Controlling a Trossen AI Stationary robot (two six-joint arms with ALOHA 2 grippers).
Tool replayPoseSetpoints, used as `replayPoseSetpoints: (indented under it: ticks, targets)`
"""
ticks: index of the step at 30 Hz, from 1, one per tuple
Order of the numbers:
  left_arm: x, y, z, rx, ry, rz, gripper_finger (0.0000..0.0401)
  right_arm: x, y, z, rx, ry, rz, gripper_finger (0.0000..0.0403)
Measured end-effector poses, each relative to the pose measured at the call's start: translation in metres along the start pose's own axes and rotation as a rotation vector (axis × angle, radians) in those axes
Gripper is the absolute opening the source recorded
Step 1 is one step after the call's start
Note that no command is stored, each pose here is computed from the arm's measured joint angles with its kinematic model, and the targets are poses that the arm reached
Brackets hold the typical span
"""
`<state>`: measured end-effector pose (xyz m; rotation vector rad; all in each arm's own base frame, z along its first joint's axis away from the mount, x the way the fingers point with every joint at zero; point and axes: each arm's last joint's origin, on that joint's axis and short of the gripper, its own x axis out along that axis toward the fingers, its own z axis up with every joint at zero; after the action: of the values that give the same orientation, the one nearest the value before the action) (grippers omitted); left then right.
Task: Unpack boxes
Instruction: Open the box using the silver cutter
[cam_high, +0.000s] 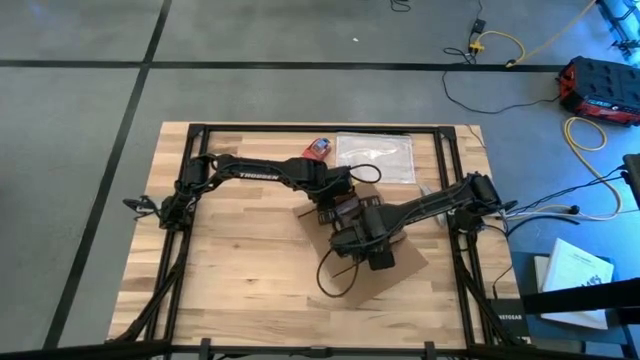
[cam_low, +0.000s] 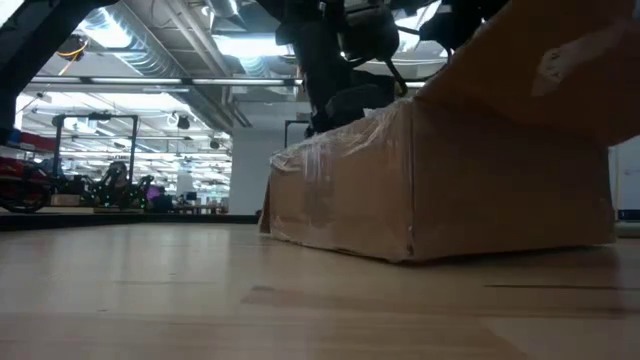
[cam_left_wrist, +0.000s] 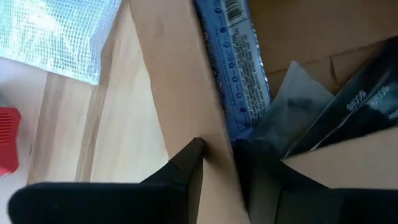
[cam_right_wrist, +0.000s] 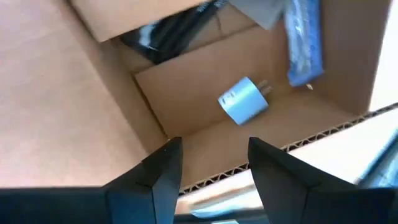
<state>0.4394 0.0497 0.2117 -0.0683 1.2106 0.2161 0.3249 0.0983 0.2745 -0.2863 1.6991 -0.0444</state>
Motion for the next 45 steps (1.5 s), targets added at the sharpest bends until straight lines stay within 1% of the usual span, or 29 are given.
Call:
replayPoseSetpoints:
  ticks: [4, 9, 14, 19, 24, 32, 35, 40, 45]
  targets:
    - [0.000, 0.000, 0.000, 0.021, 0.005, 0.001, 0.0076, -0.006, -0.002, -0.005, 0.050, -0.026, -0.031, 0.0170]
    - [0.000, -0.001, -0.002, 0.034, 0.017, -0.004, 0.0076, -0.018, -0.007, -0.015, 0.140, -0.088, -0.093, 0.0170]
    - [-0.001, -0.004, -0.002, 0.068, 0.018, -0.016, 0.0076, -0.027, -0.011, -0.024, 0.188, -0.134, -0.121, 0.0170]
    - [-0.001, -0.009, -0.004, 0.098, 0.036, -0.017, 0.0076, -0.021, -0.012, -0.035, 0.212, -0.118, -0.129, 0.0170]
    - [-0.002, -0.012, -0.006, 0.105, 0.048, -0.019, 0.0076, -0.018, -0.009, -0.037, 0.253, -0.110, -0.130, 0.0170]
    - [-0.003, -0.016, -0.006, 0.130, 0.051, -0.022, 0.0076, -0.017, -0.009, -0.038, 0.252, -0.110, -0.138, 0.0170]
    - [-0.003, -0.019, -0.007, 0.155, 0.053, -0.022, 0.0076, -0.010, -0.008, -0.041, 0.269, -0.089, -0.158, 0.0170]
    - [-0.004, -0.025, -0.008, 0.185, 0.060, -0.026, 0.0076, 0.008, -0.005, -0.045, 0.295, -0.015, -0.178, 0.0170]
    - [-0.004, -0.029, -0.011, 0.229, 0.078, -0.037, 0.0076, 0.013, -0.005, -0.046, 0.334, -0.010, -0.194, 0.0170]
